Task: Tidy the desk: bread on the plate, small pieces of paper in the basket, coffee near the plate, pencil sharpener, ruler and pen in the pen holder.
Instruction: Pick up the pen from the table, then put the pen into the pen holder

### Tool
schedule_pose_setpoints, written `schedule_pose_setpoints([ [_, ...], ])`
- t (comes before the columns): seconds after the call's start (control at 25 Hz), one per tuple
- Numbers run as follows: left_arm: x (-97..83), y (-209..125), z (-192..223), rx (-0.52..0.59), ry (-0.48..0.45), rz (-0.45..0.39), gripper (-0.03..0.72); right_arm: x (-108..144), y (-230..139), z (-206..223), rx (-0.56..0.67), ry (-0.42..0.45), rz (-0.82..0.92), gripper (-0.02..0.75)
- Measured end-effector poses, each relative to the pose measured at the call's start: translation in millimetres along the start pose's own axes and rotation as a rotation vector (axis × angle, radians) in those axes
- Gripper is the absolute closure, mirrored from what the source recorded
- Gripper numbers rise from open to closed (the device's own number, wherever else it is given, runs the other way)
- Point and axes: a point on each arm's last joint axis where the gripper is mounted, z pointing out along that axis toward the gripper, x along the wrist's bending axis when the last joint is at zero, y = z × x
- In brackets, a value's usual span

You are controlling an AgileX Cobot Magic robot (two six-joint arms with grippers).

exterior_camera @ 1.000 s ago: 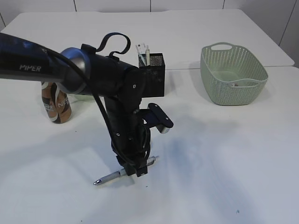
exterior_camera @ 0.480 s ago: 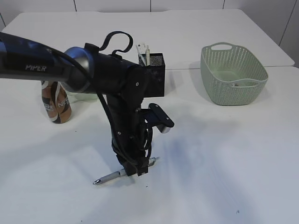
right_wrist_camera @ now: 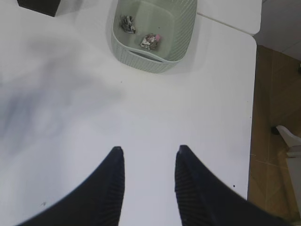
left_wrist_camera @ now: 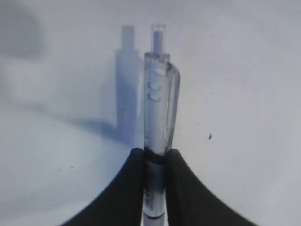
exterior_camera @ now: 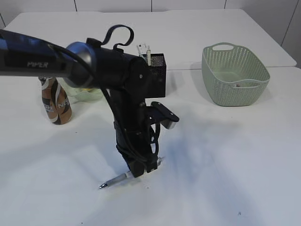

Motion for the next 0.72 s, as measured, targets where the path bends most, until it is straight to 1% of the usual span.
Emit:
schedule_pose_setpoints([
  [0.24, 2.1, -2, -59, -0.174, 0.081, -0.03, 0.627, 0, 0, 0, 0.0, 0.0, 0.0, 0.438],
  [0.48, -2.1, -2, -116, -0.419, 0.152, -0.03, 0.627, 0, 0, 0, 0.0, 0.0, 0.002, 0.438],
  [0.72, 1.6, -2, -161, -0.671, 0.233, -0.036, 0.627, -1, -1, -3, -0.008, 0.001, 0.005, 0.439],
])
